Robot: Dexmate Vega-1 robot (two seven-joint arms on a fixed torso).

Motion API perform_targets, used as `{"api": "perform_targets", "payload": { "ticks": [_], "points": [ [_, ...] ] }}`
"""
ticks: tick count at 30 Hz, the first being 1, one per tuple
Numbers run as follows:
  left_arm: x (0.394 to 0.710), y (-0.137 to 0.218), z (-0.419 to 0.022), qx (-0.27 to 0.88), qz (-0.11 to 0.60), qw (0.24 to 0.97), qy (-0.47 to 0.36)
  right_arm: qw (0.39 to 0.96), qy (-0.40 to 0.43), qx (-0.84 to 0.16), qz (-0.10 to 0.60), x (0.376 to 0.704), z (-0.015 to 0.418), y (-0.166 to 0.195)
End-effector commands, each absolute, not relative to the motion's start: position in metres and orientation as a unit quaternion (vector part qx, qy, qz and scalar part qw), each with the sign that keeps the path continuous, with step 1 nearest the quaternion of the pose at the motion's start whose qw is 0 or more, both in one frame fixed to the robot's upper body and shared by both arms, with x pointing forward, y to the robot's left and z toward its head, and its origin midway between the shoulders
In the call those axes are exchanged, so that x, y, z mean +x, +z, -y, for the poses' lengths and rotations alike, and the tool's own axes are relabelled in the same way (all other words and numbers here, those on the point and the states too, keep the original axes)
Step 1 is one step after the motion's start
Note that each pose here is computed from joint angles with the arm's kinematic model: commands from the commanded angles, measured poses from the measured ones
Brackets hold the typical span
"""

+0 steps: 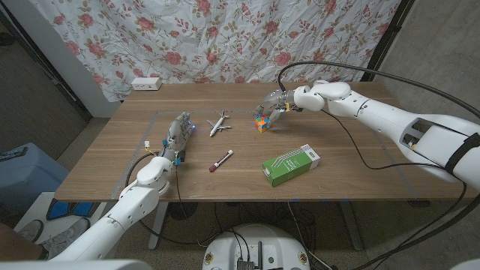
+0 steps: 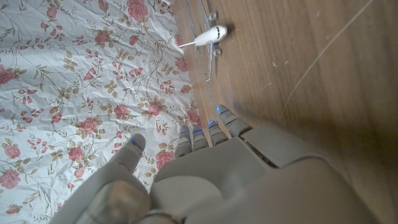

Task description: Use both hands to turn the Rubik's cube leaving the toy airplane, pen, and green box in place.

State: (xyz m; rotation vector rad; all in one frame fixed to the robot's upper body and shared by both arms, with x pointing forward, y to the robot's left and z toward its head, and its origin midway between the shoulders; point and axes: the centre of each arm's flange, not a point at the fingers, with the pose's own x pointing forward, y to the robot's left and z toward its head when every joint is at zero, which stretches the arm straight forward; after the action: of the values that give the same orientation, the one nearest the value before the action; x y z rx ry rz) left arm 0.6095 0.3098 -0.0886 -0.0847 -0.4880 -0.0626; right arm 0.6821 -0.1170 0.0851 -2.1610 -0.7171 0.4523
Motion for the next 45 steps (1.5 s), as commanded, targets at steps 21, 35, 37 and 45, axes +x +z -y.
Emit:
{"api": "perform_targets", "payload": {
  "ticks": [21, 35, 37, 45],
  "points": [
    [0.619, -0.0911, -0.305, -0.045, 0.231, 0.971, -0.038, 0.394, 0.166, -0.853, 0.299, 0.6858, 0.113, 0.0836],
    [0.6226, -0.0915, -0.3043, -0.046, 0.229, 0.972, -0.041, 0.389, 0.165, -0.854, 0.302, 0.6855, 0.1113, 0.0873],
    [0.6228, -0.0915, -0.304, -0.046, 0.228, 0.972, -0.042, 0.389, 0.165, -0.854, 0.302, 0.6854, 0.1112, 0.0876],
    [0.6223, -0.0897, -0.3037, -0.044, 0.232, 0.971, -0.043, 0.395, 0.165, -0.851, 0.304, 0.6821, 0.1122, 0.0916]
  ]
}}
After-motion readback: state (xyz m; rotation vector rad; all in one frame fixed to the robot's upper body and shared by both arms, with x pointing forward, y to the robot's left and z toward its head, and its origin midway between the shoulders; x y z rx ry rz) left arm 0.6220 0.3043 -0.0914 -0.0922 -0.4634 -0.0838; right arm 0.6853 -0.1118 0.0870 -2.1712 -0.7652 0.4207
